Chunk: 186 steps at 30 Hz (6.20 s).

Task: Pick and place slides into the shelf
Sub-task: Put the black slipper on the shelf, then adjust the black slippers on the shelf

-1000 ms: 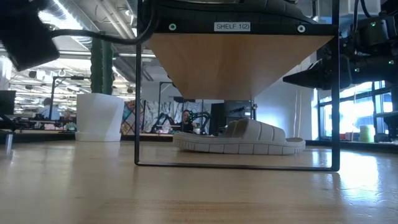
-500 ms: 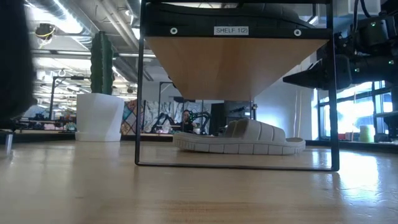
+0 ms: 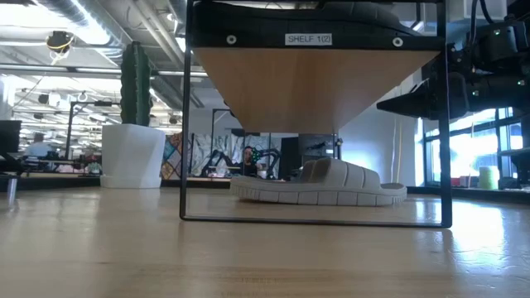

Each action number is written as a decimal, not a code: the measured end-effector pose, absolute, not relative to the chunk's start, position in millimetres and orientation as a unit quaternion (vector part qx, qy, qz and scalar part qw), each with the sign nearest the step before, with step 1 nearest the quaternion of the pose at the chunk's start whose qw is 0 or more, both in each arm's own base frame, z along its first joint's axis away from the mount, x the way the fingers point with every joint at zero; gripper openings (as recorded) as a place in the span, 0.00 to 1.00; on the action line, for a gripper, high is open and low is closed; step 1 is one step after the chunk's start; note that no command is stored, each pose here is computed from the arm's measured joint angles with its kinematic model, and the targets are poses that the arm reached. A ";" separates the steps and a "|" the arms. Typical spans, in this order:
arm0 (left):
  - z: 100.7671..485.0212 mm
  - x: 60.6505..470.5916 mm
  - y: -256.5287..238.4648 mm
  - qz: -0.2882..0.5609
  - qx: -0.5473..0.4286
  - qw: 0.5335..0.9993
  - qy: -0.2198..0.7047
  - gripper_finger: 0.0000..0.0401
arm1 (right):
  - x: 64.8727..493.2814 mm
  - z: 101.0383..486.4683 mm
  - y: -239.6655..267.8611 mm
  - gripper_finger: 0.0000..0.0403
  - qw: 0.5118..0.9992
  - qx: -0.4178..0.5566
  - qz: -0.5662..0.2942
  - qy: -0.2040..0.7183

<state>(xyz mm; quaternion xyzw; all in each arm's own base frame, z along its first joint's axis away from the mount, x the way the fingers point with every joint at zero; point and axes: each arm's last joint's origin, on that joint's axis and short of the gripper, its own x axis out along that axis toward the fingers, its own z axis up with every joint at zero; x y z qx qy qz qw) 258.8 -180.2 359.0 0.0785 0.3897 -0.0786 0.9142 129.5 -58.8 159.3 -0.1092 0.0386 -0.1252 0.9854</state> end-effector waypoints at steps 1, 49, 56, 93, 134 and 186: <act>362.3 259.5 -176.7 -0.088 0.109 0.915 0.378 0.01 | 129.4 159.3 -58.8 0.20 0.985 -0.109 -0.125 0.039; 344.5 371.7 -57.2 -0.037 0.681 0.658 0.319 0.00 | 127.0 142.5 -59.0 0.20 0.982 -0.044 -0.141 0.119; 343.1 376.8 -52.0 -0.032 0.689 0.651 0.316 0.00 | 126.9 142.3 -59.0 0.20 0.982 -0.043 -0.141 0.120; 304.1 395.4 -58.7 -0.082 0.648 0.673 0.348 0.00 | 125.7 136.9 -58.4 0.20 0.979 -0.022 -0.140 0.145; 304.0 397.0 -60.9 -0.081 0.603 0.720 0.333 0.15 | 125.7 136.9 -58.4 0.20 0.979 -0.023 -0.139 0.146; 324.9 321.5 -29.3 -0.116 0.134 0.898 0.403 0.44 | 118.6 268.3 -56.8 0.20 0.948 0.080 -0.180 0.250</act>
